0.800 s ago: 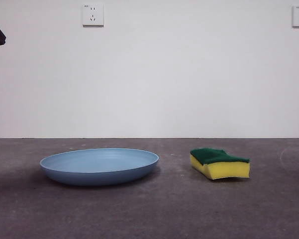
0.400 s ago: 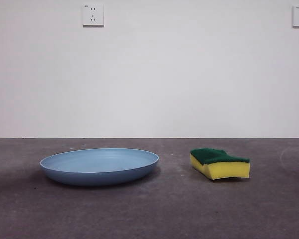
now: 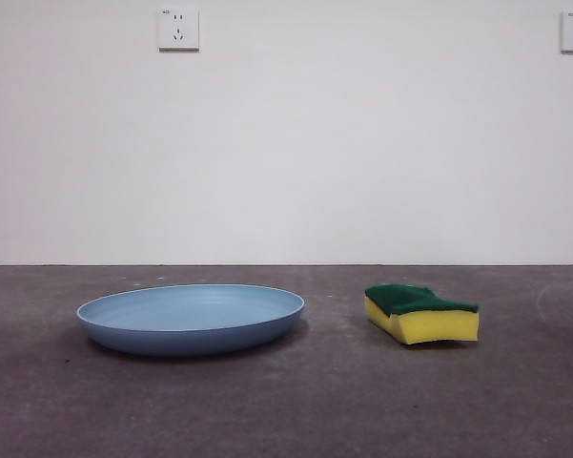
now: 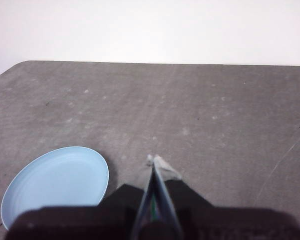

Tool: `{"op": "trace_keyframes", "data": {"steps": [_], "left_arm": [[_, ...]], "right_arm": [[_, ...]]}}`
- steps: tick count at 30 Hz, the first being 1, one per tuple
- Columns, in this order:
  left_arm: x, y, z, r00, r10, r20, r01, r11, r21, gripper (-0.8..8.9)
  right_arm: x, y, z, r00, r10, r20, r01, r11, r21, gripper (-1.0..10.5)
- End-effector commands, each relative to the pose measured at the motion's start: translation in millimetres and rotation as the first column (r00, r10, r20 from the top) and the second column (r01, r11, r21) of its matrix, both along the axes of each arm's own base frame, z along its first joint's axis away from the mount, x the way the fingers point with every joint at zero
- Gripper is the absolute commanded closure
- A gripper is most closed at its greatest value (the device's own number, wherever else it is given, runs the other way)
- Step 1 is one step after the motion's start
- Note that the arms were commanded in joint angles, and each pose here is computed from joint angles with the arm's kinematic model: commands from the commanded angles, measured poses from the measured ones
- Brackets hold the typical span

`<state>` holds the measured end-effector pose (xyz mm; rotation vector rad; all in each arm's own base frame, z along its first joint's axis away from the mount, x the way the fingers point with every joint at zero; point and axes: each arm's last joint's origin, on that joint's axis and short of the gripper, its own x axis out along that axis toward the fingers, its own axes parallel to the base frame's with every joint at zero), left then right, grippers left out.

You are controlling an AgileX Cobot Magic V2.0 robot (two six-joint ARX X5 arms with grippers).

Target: Pick up the plate,pick up the cloth,clean the plate with the cloth

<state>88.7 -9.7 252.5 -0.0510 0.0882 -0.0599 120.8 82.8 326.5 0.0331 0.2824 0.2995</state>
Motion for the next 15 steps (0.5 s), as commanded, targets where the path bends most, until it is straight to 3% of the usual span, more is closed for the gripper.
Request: {"op": "trace_keyframes", "data": {"steps": [1,15], "left_arm": [[0,3,-18,0.999,0.036,-0.005,-0.036,0.999,0.024,8.17],[3,5,-86,0.999,0.025,-0.046,-0.023,0.998,0.054,8.17]], "right_arm": [[0,0,-2,1.000,-0.006,-0.003,0.006,1.000,0.007,9.5],[0,0,-2,1.000,-0.006,-0.003,0.006,1.000,0.007,9.5]]}}
